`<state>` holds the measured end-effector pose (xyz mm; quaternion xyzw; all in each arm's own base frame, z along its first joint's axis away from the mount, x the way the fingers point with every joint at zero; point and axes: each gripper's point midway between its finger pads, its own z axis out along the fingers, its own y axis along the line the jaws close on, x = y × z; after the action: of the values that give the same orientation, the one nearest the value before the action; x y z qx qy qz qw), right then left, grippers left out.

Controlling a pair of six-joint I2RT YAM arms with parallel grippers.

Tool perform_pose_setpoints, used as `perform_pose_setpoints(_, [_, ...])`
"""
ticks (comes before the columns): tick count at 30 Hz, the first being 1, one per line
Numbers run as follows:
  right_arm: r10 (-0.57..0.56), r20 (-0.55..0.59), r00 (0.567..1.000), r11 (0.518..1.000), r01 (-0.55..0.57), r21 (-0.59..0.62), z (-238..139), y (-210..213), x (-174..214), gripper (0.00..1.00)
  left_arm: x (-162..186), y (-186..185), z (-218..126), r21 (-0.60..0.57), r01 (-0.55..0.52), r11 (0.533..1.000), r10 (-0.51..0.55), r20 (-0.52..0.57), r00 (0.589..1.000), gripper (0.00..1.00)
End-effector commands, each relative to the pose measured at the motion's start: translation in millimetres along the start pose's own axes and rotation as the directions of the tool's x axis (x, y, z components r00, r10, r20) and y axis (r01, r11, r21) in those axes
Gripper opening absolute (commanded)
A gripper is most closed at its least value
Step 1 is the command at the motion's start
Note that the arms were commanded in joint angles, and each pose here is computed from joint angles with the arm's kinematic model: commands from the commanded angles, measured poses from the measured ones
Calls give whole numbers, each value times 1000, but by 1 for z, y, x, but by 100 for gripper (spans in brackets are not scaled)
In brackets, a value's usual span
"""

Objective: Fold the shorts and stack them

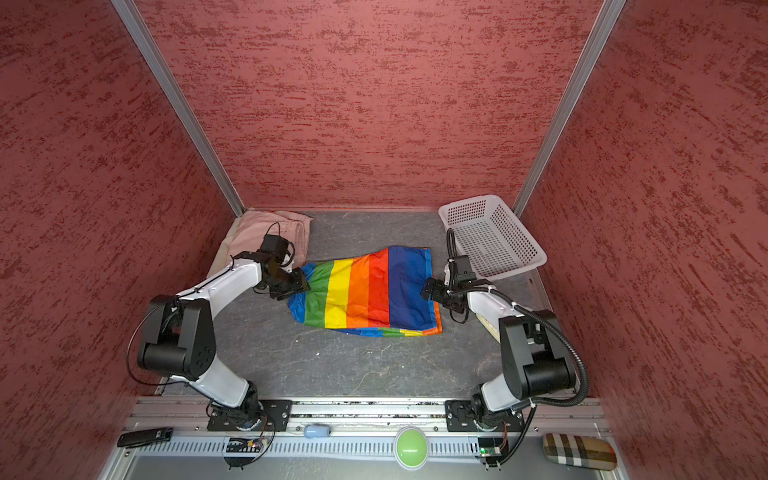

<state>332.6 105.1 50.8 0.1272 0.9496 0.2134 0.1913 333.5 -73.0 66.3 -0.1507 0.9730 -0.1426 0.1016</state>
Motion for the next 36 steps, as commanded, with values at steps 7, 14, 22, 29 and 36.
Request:
perform_pose_setpoints(7, [-26, -10, 1000, 999, 25, -28, 7, 2, 2, 99, -5, 20, 12, -48, 30, 998, -28, 36, 999, 90])
perform_pose_setpoints(14, [-19, -31, 999, 999, 18, -44, 11, -5, 5, 99, 13, 11, 37, -51, 3, 999, -3, -2, 1000, 88])
perform_pose_setpoints(22, [19, -21, 1000, 996, -21, -81, 8, -13, -1, 99, 26, 2, 63, -62, -22, 998, 19, -54, 998, 88])
perform_pose_setpoints(29, [39, -29, 999, 995, -41, -92, 16, -13, -3, 99, 24, 1, 67, -123, -101, 987, 94, -63, 994, 48])
perform_pose_setpoints(36, [54, -49, 997, 993, -59, -105, 23, -14, 6, 99, 25, 2, 67, -166, -145, 975, 133, -84, 988, 21])
